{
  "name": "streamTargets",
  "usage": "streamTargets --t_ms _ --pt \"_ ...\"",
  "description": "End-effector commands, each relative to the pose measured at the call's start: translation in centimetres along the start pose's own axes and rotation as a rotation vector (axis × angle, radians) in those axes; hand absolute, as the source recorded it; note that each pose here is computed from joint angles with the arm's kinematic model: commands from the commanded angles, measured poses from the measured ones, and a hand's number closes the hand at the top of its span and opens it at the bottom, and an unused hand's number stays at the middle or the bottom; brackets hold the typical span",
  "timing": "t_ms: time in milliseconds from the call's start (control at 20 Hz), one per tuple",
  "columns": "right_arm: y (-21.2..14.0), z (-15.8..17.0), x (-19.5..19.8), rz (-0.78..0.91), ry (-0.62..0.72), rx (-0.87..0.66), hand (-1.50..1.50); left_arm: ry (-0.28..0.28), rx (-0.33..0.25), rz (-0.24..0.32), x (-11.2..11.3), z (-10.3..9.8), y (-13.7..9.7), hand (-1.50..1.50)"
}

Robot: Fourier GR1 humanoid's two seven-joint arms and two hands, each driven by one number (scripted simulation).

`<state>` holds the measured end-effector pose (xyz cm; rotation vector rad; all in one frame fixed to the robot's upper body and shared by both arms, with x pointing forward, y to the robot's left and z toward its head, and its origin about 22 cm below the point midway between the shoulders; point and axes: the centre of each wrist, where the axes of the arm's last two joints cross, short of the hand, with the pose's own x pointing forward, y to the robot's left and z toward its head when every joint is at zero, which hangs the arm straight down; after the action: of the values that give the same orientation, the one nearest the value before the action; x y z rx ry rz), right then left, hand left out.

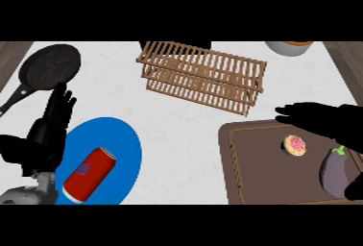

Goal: Pick the cupcake from the tray and place it in the tiered shelf

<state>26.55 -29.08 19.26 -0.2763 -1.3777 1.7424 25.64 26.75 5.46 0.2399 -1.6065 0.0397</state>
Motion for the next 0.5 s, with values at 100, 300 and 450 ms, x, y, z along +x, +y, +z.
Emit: streamTargets --t_ms 100,300,450 --pt "3.3 -0.5 -1.1 0.195 0.122 0.032 -1.5 -0.007 0.011 -0.008 0.7 -0.5 0.5 0.0" --pt "4.1 -1.9 -3.3 0.235 0.215 0.043 -1.5 -0.002 -0.013 0.009 -1.5 0.2 -0.7 0.0" --pt "4.9 -3.7 -2.2 0.176 0.184 -0.004 -1.5 -0.005 0.006 0.003 0.9 -1.8 -0.1 0.0"
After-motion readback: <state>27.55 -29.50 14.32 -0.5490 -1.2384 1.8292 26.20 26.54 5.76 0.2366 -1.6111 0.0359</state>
